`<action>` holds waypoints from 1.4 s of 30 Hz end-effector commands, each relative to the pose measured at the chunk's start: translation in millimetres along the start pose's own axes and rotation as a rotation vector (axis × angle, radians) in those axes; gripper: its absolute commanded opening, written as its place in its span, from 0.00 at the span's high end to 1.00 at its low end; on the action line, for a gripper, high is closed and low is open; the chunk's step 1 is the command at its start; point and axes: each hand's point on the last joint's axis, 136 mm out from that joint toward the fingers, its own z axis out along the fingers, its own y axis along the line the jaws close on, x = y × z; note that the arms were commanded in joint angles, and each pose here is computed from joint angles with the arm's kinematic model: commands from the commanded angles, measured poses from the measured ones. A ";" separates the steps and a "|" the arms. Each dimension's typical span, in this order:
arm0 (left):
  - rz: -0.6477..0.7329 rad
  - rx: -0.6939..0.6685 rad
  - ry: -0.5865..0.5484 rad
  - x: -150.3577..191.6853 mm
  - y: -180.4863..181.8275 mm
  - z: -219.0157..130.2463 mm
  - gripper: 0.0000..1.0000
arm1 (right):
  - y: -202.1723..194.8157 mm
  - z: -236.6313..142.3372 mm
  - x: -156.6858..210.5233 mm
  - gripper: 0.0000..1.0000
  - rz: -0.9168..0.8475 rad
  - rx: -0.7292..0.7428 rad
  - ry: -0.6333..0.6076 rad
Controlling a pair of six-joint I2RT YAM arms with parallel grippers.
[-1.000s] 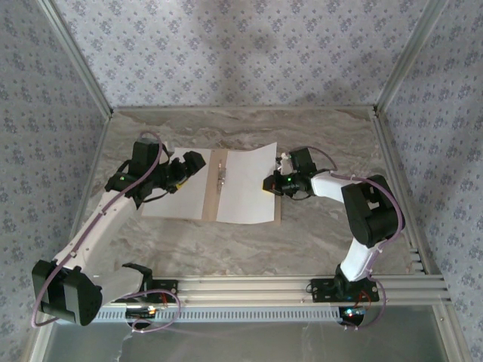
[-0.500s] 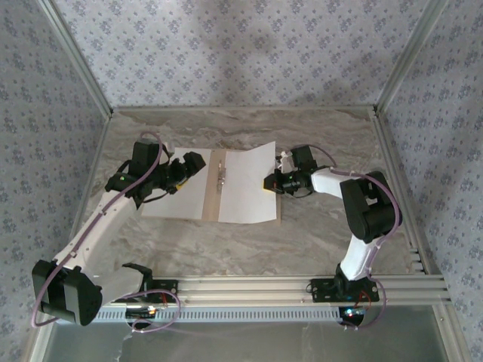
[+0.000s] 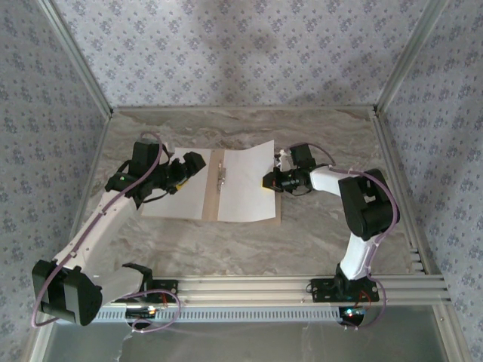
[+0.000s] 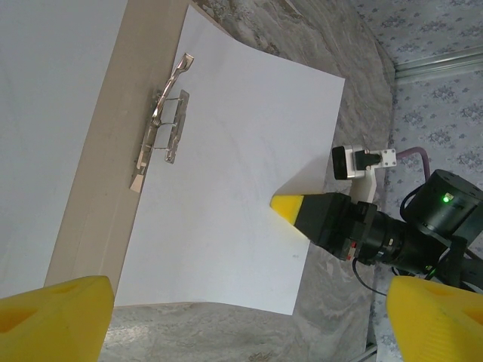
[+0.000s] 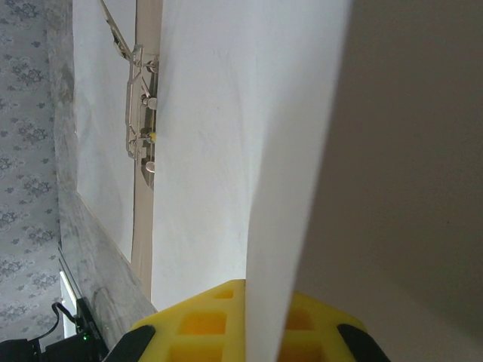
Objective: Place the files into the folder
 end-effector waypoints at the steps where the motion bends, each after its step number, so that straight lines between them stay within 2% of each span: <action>1: 0.010 0.013 0.008 -0.7 -3.6 -3.2 0.07 | 2.8 2.0 -4.5 1.00 -0.019 -0.016 0.010; 21: 0.005 0.011 0.011 -2.4 -4.2 -0.4 0.07 | -1.3 4.1 -7.7 1.00 -0.011 0.002 0.020; 26: 0.001 0.011 0.014 -1.6 -3.4 0.9 0.07 | -3.0 3.0 -7.1 0.75 -0.009 0.018 0.025; 28: -0.001 0.008 0.016 -0.9 -1.9 2.1 0.07 | -4.4 2.1 -6.9 0.67 -0.013 0.035 0.030; 42: -0.004 0.000 0.028 0.8 1.8 5.9 0.07 | -5.9 -5.4 -6.6 0.56 -0.014 0.091 0.054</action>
